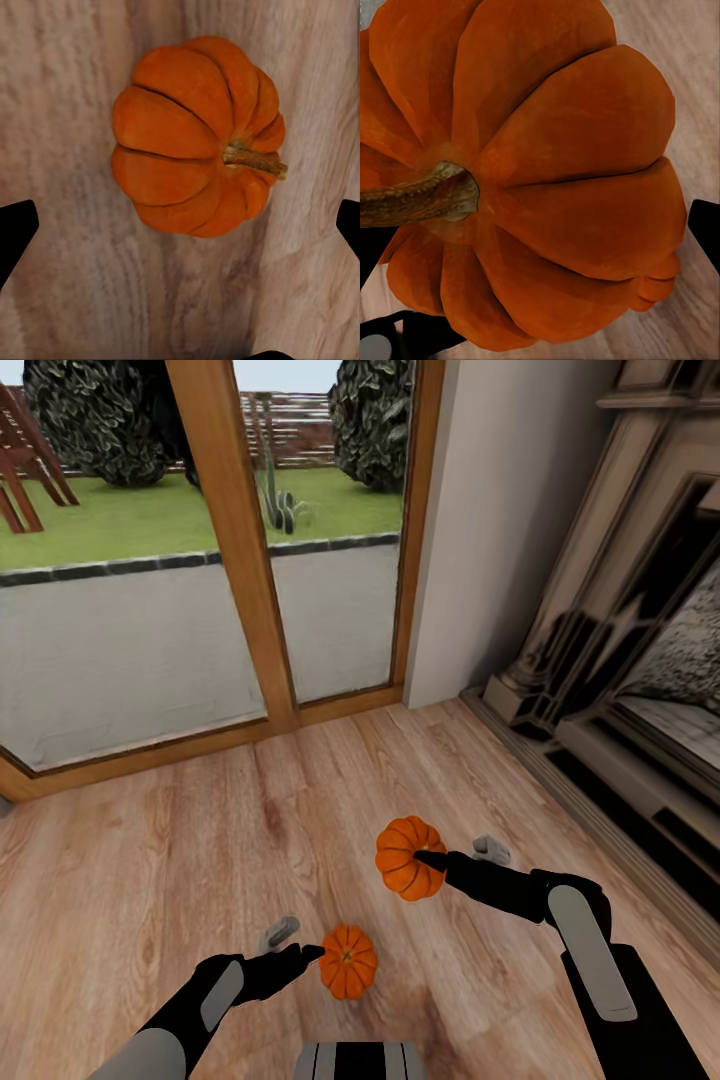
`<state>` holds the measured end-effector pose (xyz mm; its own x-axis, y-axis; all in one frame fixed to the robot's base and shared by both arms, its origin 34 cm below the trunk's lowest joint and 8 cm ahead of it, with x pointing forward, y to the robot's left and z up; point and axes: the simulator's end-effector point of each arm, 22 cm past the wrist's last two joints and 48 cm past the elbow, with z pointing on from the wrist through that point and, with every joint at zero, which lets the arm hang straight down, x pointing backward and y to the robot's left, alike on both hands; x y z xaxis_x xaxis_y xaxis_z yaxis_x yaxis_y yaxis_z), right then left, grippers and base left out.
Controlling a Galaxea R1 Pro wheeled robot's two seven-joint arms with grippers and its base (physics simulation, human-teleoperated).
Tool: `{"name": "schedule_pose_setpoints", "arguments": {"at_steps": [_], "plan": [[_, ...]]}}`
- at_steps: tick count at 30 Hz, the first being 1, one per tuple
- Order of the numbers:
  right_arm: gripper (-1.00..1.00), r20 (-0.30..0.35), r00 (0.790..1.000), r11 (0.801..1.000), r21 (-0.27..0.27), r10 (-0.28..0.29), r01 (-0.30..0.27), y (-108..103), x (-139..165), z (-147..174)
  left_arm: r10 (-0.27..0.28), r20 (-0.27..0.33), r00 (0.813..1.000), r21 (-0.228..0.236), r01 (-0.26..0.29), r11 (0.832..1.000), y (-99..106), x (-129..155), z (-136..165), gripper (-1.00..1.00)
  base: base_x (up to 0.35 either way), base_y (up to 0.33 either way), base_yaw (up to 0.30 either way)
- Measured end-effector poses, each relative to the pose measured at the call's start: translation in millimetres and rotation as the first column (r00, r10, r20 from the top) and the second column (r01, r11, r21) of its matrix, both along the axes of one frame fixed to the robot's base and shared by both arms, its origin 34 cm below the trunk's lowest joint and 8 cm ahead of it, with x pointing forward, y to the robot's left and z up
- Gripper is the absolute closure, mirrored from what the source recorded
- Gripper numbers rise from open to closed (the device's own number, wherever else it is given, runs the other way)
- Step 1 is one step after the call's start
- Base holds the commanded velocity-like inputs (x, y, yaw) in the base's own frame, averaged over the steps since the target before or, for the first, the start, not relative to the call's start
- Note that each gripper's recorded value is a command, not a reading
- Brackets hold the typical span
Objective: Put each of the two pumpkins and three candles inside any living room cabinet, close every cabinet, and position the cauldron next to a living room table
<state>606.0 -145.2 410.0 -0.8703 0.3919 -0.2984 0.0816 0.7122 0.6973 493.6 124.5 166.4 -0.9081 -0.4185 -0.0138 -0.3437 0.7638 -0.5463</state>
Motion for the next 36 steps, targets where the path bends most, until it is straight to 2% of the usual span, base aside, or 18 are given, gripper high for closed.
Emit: {"name": "schedule_pose_setpoints", "arguments": {"at_steps": [20,36], "plan": [[1.0,0.0,1.0,1.0,0.0,-0.001,0.001,0,0,0,0.005,0.001,1.0,0.001,-0.005,1.0,1,1,0,-1.0,0.085,0.029,0.0],[1.0,-0.065,0.998,1.0,0.002,-0.008,0.008,-3,-6,-35,-0.003,-0.065,0.998,0.005,0.003,1.0,-1,-23,-28,-1.0,0.0,0.0,0.0]]}}
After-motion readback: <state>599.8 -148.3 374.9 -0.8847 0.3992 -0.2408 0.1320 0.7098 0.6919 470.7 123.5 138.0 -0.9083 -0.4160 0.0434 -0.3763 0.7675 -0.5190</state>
